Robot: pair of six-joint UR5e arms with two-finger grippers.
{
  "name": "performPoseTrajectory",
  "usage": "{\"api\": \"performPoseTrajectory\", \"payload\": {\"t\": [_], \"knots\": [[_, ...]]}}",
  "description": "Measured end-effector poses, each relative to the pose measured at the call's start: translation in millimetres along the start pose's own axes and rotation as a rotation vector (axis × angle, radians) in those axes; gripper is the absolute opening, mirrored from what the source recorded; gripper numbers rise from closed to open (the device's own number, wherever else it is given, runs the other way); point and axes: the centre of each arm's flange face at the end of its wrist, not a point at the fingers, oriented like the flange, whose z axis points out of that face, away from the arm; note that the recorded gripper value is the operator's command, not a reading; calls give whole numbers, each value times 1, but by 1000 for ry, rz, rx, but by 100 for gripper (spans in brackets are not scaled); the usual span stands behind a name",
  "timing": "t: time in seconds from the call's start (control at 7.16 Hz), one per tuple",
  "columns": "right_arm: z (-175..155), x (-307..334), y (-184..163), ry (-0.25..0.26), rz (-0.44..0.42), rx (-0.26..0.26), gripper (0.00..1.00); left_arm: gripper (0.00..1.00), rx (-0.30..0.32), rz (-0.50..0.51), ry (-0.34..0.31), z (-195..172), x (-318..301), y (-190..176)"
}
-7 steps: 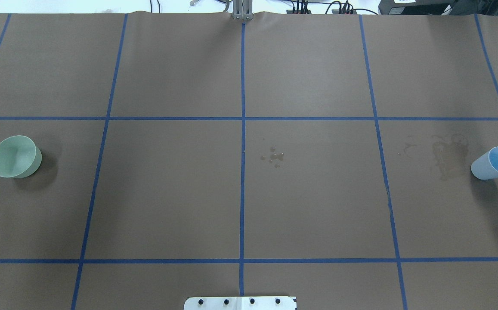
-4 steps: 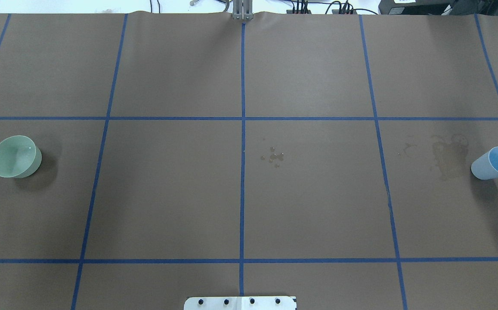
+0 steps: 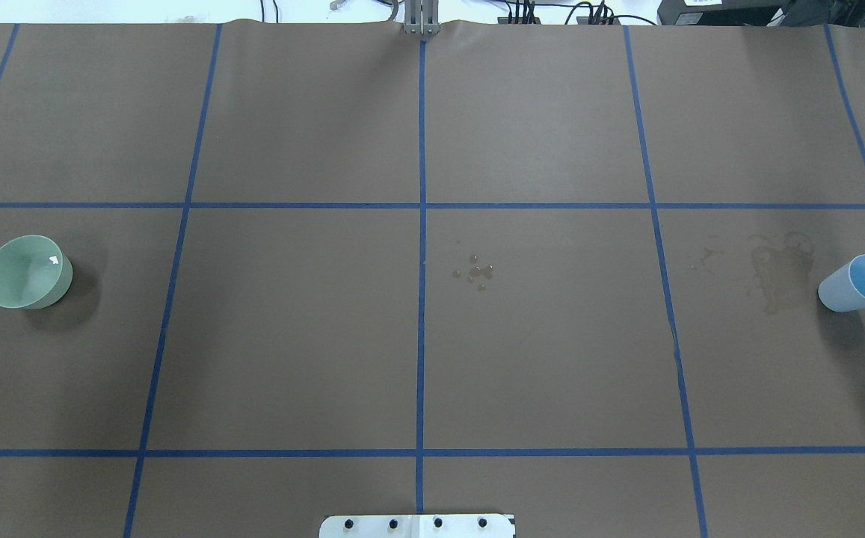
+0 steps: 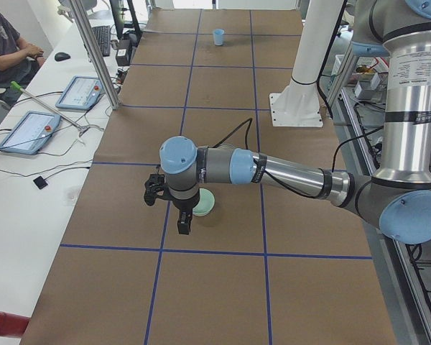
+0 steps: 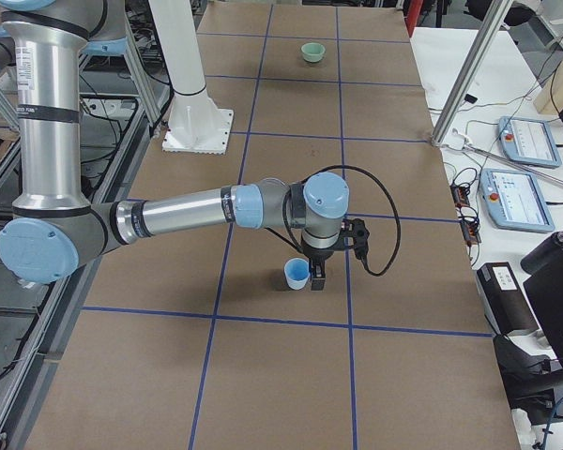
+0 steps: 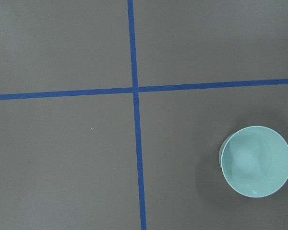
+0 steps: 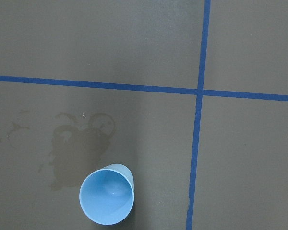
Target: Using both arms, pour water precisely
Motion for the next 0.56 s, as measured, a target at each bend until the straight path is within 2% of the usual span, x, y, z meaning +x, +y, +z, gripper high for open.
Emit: {"api": "performPoseTrajectory", "payload": {"t": [0.56], "knots": [[4,5,3,0,10,-9,100,100,-46,-51,4,24,-26,4]]}}
